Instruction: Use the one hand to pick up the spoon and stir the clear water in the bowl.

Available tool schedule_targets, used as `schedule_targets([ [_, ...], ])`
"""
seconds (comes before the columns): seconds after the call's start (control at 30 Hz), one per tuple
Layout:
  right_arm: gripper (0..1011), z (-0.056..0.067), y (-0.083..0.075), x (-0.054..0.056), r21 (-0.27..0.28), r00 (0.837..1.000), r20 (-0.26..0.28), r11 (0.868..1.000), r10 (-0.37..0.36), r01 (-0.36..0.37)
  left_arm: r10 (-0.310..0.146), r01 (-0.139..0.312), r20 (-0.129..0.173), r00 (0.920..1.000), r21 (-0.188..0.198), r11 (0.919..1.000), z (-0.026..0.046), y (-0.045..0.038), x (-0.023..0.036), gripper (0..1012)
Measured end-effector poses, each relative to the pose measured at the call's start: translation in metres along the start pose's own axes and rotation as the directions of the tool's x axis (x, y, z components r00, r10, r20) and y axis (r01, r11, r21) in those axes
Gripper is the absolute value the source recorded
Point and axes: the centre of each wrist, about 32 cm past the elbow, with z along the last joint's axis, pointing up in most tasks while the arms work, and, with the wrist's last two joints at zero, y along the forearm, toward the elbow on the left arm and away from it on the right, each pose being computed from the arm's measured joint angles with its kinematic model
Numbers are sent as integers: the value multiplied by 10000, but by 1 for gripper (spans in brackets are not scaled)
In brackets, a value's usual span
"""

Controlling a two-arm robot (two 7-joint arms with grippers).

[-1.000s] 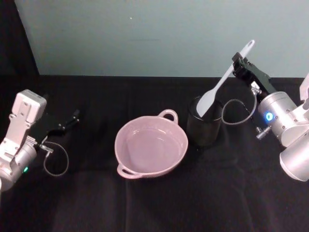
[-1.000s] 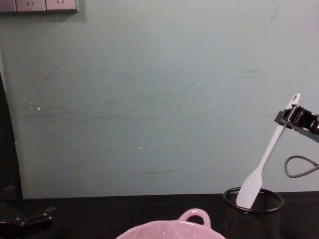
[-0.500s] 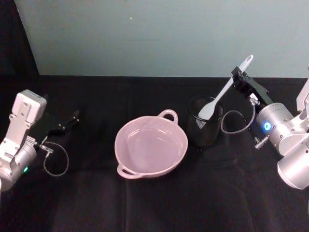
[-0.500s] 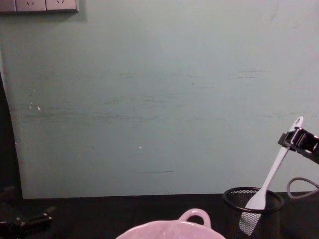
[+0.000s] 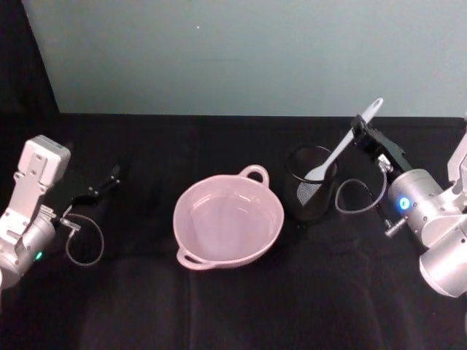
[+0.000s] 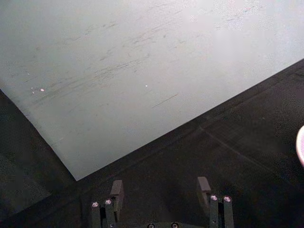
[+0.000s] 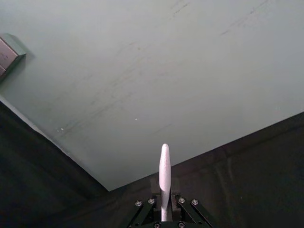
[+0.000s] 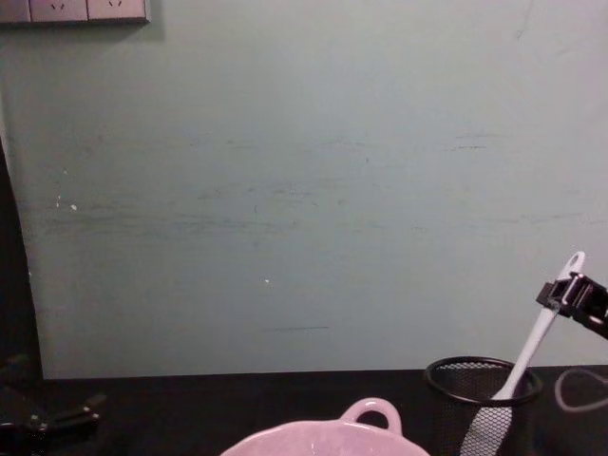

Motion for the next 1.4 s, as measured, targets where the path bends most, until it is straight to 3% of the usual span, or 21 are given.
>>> schedule_targets([
  [0.8, 110, -96, -28, 64, -129, 9997, -209, 9999, 81, -84, 0, 0, 0, 10000, 0, 10000, 0, 0, 0, 1011],
  [1.03, 277, -93, -27, 59, -137, 9998, -193, 9999, 82, -84, 0, 0, 0, 10000, 0, 10000, 0, 0, 0, 1011],
  [1.07, 346, -92, -26, 59, -138, 9998, -188, 9999, 81, -84, 0, 0, -1, 10000, 0, 10000, 0, 0, 0, 1011],
  [1.4, 650, -87, -24, 55, -140, 9998, -174, 9999, 77, -79, 0, 0, 0, 10000, 0, 10000, 0, 0, 0, 1011],
])
